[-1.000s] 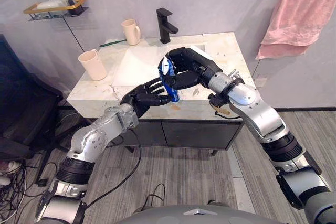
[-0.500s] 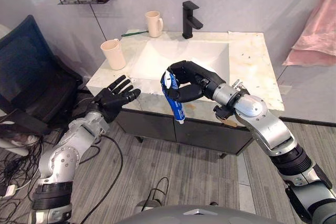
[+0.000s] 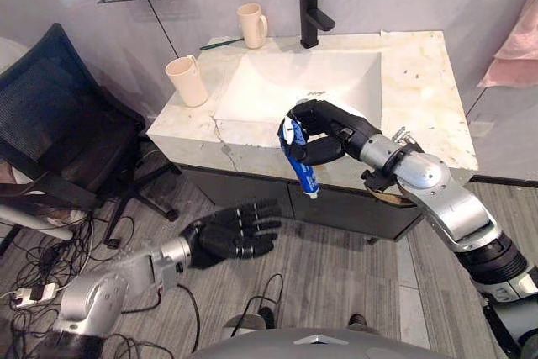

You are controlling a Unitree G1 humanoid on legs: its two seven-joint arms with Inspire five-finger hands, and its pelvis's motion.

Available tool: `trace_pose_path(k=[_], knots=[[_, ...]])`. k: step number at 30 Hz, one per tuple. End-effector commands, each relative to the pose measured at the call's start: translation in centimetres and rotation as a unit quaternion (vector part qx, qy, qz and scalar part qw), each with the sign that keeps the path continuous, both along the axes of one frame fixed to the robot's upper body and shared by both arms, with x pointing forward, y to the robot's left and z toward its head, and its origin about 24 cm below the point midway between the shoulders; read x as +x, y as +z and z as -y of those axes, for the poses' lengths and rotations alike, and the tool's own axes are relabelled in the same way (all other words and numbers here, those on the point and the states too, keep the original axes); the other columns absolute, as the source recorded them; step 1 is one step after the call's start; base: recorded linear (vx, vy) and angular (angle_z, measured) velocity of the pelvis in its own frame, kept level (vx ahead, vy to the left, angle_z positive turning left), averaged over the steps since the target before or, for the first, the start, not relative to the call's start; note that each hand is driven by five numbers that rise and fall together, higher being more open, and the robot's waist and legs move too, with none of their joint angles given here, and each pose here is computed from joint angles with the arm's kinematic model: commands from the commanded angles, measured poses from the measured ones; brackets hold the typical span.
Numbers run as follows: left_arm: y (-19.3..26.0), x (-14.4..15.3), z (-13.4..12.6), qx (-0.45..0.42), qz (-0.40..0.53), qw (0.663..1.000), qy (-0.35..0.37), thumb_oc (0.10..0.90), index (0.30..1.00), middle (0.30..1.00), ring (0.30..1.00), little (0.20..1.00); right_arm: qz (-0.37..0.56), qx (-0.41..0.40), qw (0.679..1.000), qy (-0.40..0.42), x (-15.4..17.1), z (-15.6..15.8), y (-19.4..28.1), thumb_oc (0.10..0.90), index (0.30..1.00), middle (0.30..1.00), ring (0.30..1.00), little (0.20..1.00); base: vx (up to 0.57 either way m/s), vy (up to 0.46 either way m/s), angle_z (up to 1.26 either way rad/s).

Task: Organize the bathroom.

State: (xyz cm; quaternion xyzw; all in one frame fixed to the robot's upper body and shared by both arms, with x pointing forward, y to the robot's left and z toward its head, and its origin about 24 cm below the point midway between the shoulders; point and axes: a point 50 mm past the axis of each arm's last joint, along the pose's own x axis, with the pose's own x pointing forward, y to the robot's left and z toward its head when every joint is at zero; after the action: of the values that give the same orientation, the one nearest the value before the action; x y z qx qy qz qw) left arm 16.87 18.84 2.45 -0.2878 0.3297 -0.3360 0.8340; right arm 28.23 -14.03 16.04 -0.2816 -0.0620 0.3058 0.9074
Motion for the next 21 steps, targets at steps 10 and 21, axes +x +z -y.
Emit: trace_pose_path(k=[10, 21], knots=[[-13.7, -11.6, -2.8, -0.023, -0.255, 0.954, 0.156, 0.800, 0.900, 0.900, 0.900, 0.900, 0.195, 0.093, 0.968, 0.130, -1.6, -3.1, 9.3, 0.400, 0.300, 0.300, 0.300, 0.300, -0.07, 0.032, 0.01], [-18.6, -18.2, -6.5, 0.317, -0.414, 0.792, 0.318, 0.800, 0.900, 0.900, 0.900, 0.900, 0.189, 0.125, 0.965, 0.130, -0.8, -4.5, 10.3, 0.400, 0.300, 0.300, 0.300, 0.300, 0.01, -0.040, 0.03]])
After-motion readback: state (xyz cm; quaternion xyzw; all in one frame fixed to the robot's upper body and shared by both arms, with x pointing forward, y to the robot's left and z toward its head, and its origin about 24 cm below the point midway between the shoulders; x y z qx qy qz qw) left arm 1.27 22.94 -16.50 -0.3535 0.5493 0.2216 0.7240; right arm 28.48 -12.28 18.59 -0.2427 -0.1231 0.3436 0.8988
